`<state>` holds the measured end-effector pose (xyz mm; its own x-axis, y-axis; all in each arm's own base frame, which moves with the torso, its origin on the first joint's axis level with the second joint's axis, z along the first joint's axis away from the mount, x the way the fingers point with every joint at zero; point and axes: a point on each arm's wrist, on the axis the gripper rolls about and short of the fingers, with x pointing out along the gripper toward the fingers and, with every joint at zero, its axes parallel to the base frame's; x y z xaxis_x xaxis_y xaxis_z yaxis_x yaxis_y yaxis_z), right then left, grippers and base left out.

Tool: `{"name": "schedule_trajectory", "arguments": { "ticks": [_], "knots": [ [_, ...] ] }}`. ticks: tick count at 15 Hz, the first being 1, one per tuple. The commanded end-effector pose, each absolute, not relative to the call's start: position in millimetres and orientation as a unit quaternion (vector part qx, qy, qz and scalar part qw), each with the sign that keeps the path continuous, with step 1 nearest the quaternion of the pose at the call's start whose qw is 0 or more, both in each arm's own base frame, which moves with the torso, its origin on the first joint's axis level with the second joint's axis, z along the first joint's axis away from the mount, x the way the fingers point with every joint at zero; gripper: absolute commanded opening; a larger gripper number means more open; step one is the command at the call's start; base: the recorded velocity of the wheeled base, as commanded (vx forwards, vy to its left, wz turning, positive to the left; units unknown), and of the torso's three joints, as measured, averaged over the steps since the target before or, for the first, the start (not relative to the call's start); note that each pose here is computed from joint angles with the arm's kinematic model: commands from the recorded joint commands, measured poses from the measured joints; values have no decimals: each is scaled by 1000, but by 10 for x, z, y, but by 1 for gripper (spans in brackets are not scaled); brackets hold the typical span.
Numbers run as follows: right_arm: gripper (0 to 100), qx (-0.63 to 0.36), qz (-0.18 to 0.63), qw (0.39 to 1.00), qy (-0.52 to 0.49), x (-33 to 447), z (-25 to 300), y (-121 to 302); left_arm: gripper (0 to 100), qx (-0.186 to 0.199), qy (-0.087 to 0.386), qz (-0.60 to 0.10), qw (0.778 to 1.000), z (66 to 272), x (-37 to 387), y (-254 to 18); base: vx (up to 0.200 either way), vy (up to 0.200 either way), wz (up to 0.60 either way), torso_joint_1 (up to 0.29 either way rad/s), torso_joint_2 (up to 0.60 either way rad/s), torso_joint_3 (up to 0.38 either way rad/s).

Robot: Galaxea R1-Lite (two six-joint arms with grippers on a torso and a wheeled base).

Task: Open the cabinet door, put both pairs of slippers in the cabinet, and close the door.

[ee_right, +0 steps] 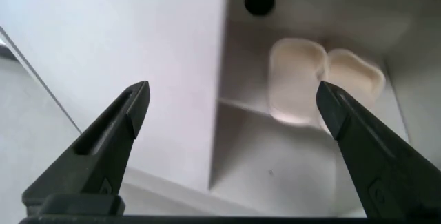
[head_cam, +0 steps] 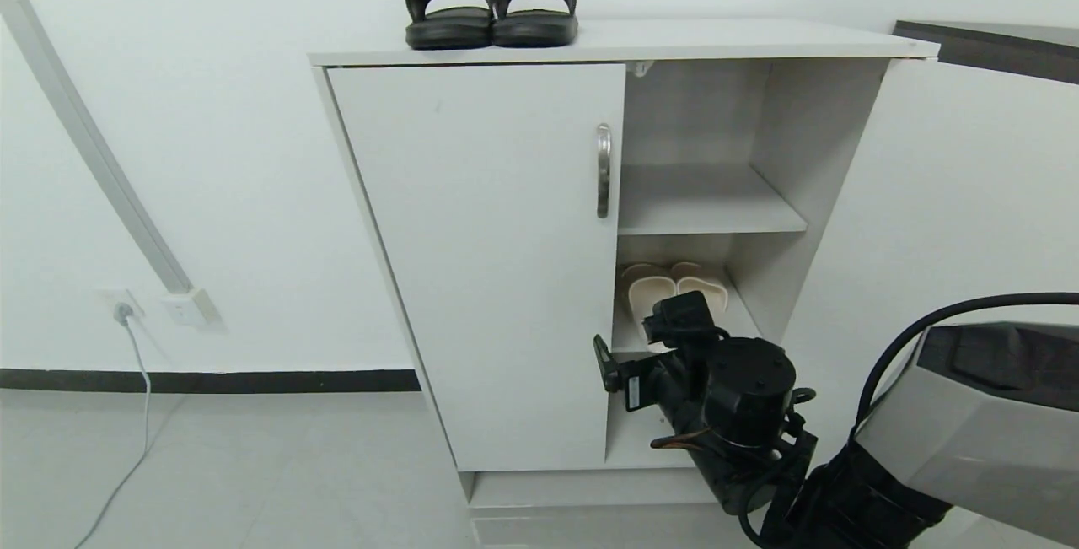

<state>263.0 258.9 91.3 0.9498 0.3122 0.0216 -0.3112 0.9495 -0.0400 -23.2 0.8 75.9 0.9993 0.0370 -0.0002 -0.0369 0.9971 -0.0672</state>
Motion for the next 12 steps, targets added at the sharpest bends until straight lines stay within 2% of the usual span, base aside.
{"name": "schedule_trajectory", "arguments": {
  "ticks": [1, 8, 12],
  "knots": [
    [100, -27, 169, 985, -14, 2611, 871, 2556, 0, -34, 0, 18, 999, 759, -230, 8, 0, 200, 0, -2, -2, 2],
    [100, -11, 208, 977, -41, 2610, 852, 2527, 0, -34, 0, 19, 999, 759, -230, 8, 0, 200, 0, 5, 4, 2],
    [100, -23, 208, 977, -33, 2610, 790, 2511, 0, -34, 0, 20, 999, 759, -231, 8, 0, 0, 0, 0, 0, 0]
  ]
}}
